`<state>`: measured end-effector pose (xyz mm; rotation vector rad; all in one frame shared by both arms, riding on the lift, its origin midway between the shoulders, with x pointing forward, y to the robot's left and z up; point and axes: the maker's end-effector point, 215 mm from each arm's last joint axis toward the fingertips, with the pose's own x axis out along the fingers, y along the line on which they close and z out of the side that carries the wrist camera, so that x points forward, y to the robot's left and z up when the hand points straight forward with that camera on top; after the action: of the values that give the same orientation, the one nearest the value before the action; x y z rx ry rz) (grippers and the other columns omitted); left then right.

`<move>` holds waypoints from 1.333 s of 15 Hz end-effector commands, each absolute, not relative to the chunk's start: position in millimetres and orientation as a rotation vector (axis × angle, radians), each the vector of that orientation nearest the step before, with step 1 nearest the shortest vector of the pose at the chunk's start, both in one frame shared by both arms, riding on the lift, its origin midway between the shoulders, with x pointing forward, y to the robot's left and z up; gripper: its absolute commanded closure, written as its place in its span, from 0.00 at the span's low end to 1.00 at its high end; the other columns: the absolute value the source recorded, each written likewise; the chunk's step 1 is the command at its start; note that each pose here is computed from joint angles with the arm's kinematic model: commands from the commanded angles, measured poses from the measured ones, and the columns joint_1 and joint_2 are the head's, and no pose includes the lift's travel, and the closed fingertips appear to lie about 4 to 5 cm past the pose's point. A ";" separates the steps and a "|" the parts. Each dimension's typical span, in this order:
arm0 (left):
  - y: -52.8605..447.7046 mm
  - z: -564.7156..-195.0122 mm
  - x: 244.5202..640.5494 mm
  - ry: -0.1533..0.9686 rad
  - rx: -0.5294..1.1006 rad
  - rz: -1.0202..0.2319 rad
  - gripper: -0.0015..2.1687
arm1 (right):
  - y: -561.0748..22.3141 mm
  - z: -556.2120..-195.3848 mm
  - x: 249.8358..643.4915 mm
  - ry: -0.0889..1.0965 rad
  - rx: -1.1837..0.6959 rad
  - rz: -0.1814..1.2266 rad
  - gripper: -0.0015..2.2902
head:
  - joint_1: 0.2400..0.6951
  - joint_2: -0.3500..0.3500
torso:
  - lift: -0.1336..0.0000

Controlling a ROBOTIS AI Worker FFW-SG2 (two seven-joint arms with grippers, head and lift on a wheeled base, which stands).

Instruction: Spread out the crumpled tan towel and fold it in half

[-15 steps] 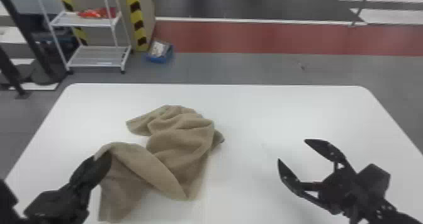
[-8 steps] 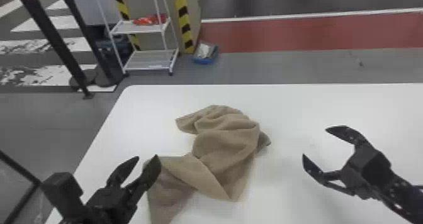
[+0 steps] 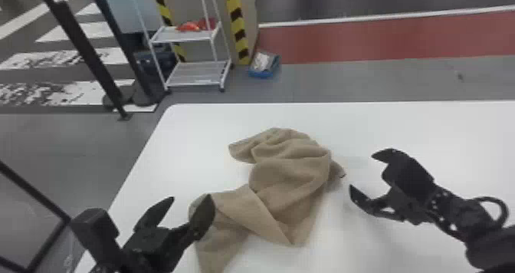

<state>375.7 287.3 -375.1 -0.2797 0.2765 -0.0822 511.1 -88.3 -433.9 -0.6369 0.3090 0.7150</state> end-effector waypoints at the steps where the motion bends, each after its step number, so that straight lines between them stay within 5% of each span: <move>1: 286.9 -375.8 374.6 0.279 -0.280 -0.083 0.01 | -66.8 -445.6 511.2 0.321 -0.636 0.744 0.10 | 1.00 0.85 | 0.07; 11: 283.9 -374.7 368.9 0.283 -0.279 -0.093 0.01 | -39.4 -464.2 539.6 0.339 -0.658 0.712 0.19 | 1.00 0.92 | 0.07; 15: 283.2 -372.4 368.2 0.281 -0.277 -0.095 0.01 | -39.9 -467.9 540.5 0.353 -0.650 0.716 0.60 | 1.00 0.92 | 0.07; 18: 283.1 -371.8 368.3 0.280 -0.276 -0.094 0.02 | -57.0 -474.2 542.1 0.385 -0.638 0.683 0.73 | 1.00 0.91 | 0.07; 20: 282.0 -370.6 368.5 0.278 -0.275 -0.100 0.05 | -72.1 -466.8 541.2 0.371 -0.623 0.655 0.73 | 1.00 0.90 | 0.07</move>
<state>368.3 282.0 -371.6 -0.2773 0.2791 -0.0981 542.1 -61.8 -472.2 -0.6329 0.3813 0.6743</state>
